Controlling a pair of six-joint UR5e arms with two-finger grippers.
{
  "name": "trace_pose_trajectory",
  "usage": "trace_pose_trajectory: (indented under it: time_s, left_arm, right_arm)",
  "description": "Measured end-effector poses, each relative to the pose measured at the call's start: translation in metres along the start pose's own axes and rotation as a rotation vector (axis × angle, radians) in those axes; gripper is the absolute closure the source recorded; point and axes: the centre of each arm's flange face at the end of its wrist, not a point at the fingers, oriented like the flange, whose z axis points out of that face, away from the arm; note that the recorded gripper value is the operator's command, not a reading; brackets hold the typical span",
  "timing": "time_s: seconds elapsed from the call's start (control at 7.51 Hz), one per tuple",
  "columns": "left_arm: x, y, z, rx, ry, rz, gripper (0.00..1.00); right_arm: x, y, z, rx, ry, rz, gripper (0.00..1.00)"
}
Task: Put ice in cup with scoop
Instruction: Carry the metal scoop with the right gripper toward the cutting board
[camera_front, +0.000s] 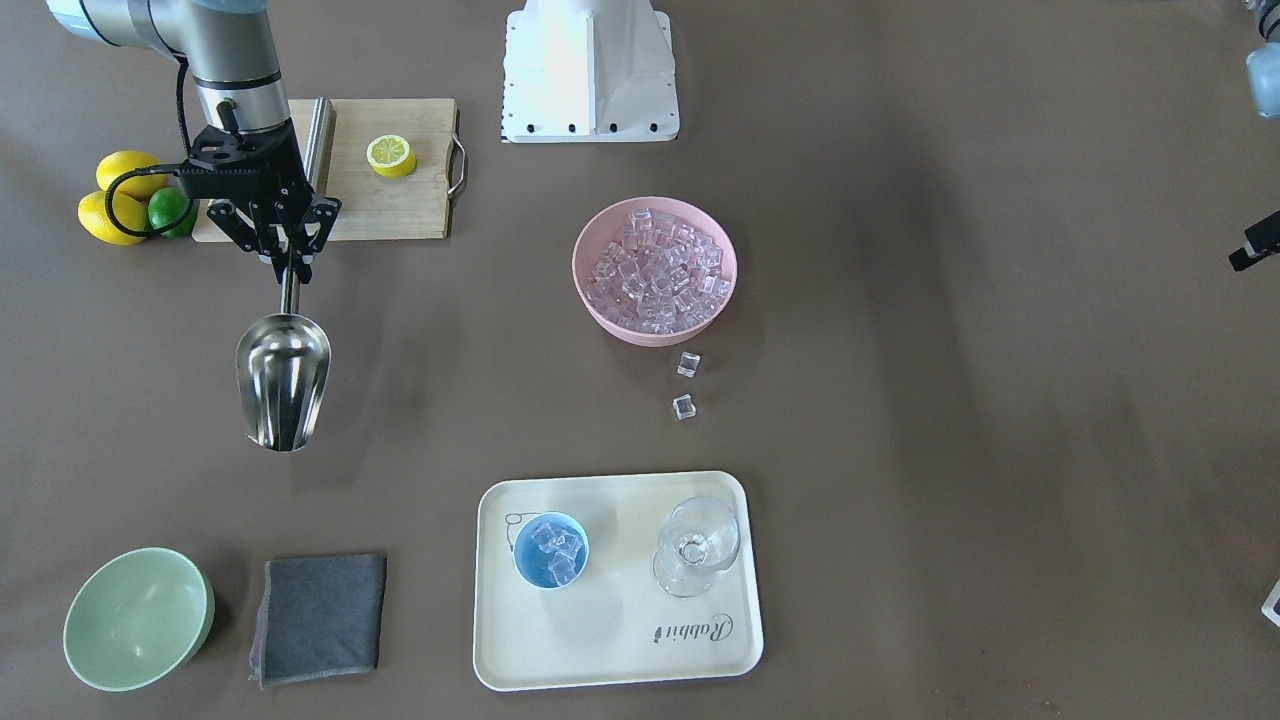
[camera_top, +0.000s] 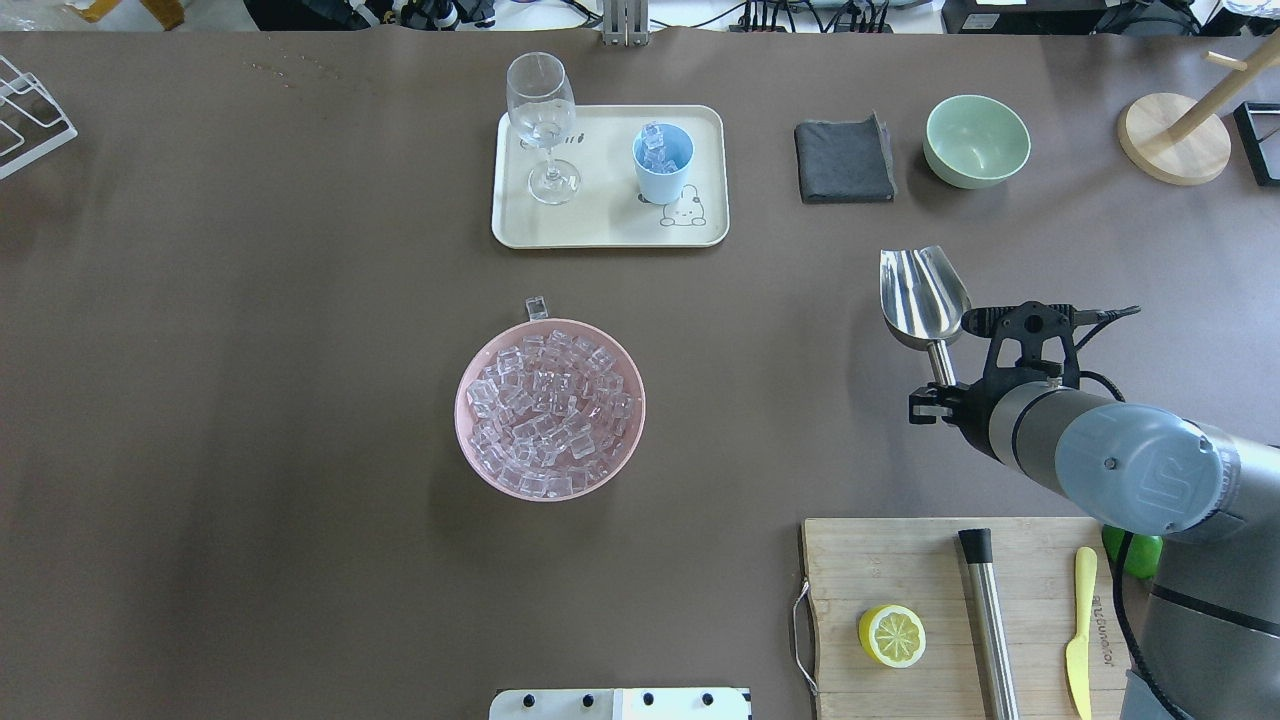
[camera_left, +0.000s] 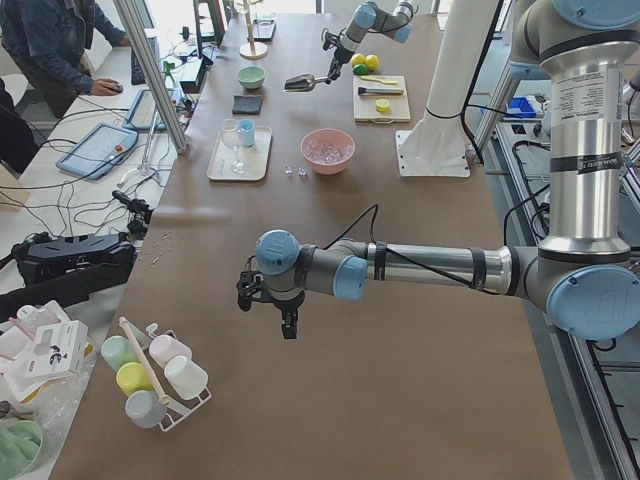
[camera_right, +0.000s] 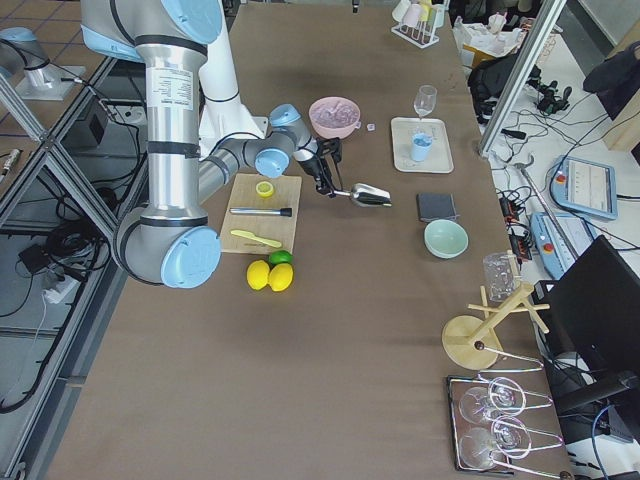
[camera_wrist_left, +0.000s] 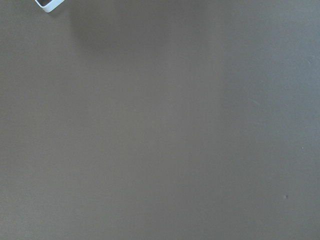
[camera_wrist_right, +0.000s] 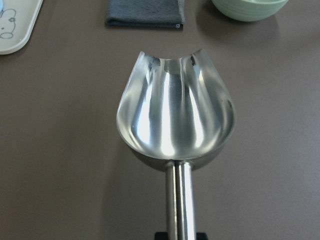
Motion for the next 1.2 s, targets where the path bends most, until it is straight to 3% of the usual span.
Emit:
trace_pose_trajectory:
  time_s: [0.53, 1.2]
  left_arm:
    - [0.001, 0.0, 0.002, -0.004, 0.0, 0.002, 0.02]
    - [0.009, -0.003, 0.007, -0.012, -0.006, 0.021, 0.02]
  right_arm:
    - [-0.001, 0.016, 0.02, 0.019, -0.059, 0.052, 1.0]
    - [-0.002, 0.048, 0.021, 0.054, -0.059, 0.089, 1.0]
